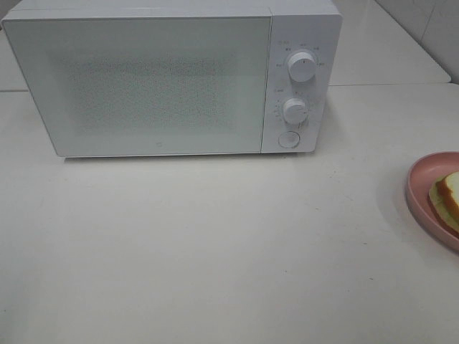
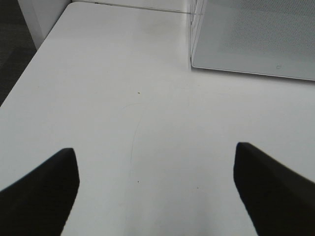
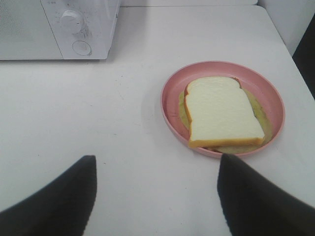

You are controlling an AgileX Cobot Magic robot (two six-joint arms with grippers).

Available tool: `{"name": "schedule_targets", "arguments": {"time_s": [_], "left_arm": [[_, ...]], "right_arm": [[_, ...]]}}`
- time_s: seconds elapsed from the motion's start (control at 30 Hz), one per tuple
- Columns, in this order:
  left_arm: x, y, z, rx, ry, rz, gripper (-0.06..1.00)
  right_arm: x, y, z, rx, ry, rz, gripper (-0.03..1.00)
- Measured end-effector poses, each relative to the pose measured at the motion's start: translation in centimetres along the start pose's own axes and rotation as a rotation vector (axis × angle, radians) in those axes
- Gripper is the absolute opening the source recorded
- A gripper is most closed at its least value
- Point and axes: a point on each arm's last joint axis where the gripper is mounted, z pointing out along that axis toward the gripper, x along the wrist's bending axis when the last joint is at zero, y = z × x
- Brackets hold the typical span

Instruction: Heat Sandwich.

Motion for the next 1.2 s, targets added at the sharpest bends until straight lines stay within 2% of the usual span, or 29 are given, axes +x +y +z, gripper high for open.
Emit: {"name": "schedule_targets", "arguments": {"time_s": [1.2], "left_arm": [[0.0,0.01,0.0,-0.001,0.0,0.0,0.79]], "right_arm": [[0.0,0.0,0.0,0.0,0.0,0.0,0.67]]}}
